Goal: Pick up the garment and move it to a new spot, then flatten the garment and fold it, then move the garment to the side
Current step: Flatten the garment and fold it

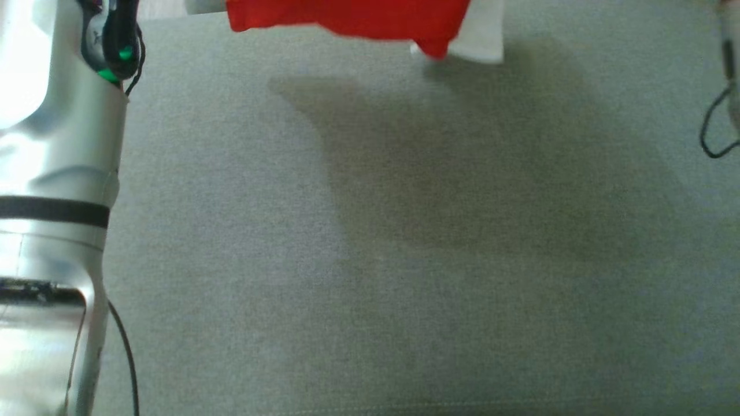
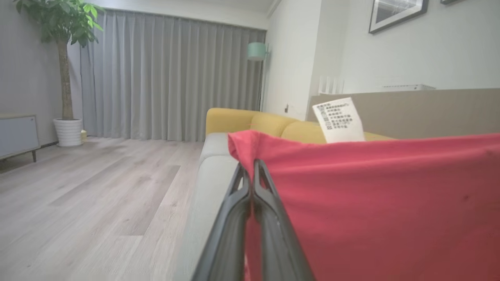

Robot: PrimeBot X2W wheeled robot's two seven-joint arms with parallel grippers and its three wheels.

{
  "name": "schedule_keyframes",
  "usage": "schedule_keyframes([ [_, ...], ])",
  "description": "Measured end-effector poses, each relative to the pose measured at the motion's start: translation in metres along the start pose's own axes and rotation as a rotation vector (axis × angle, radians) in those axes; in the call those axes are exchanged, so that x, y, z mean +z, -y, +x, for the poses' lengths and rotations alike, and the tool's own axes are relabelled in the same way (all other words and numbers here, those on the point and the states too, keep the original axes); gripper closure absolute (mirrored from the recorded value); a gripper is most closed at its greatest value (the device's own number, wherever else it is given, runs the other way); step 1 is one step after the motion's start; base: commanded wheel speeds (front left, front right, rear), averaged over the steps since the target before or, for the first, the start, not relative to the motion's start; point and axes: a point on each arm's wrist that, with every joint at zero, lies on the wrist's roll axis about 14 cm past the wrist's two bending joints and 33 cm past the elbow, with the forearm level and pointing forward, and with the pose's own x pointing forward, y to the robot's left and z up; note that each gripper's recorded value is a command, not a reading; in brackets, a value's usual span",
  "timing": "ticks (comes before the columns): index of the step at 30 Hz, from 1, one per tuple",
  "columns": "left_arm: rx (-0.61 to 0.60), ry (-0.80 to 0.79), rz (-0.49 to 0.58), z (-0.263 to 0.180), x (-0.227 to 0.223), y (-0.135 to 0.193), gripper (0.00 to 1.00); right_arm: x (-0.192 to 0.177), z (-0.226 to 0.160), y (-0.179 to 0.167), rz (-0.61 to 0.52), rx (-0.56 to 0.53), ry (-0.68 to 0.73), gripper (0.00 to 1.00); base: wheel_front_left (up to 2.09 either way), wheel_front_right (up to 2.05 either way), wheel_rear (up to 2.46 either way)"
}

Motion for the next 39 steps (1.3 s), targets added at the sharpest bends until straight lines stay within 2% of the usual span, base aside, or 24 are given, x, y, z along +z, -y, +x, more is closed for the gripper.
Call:
schedule_keyframes([
  [6,0.036,-0.247,-0.017,-0.014,-0.091,-0.007,1.0,-0.094,-0.008,-0.027,0.051,0.032,-0.246,1.0,0.0,0.0,0.0],
  [8,0.037,-0.279,-0.022,-0.017,-0.104,-0.007,1.0,-0.108,-0.012,-0.03,0.061,0.035,-0.277,1.0,0.0,0.0,0.0],
  [15,0.064,-0.47,-0.061,-0.051,-0.178,-0.013,1.0,-0.205,-0.066,-0.044,0.168,0.015,-0.498,1.0,0.0,0.0,0.0],
  [20,0.077,-0.607,-0.118,-0.087,-0.224,-0.005,1.0,-0.247,-0.102,-0.054,0.261,-0.012,-0.601,1.0,0.0,0.0,0.0],
  [28,0.075,-0.685,-0.168,-0.149,-0.245,0.005,1.0,-0.281,-0.183,-0.087,0.451,-0.058,-0.704,1.0,0.0,0.0,0.0],
  [31,0.076,-0.678,-0.195,-0.176,-0.243,0.011,1.0,-0.28,-0.212,-0.093,0.503,-0.081,-0.707,1.0,0.0,0.0,0.0],
  [39,0.051,-0.66,-0.175,-0.255,-0.227,0.022,1.0,-0.26,-0.277,-0.099,0.553,-0.109,-0.693,1.0,0.0,0.0,0.0],
])
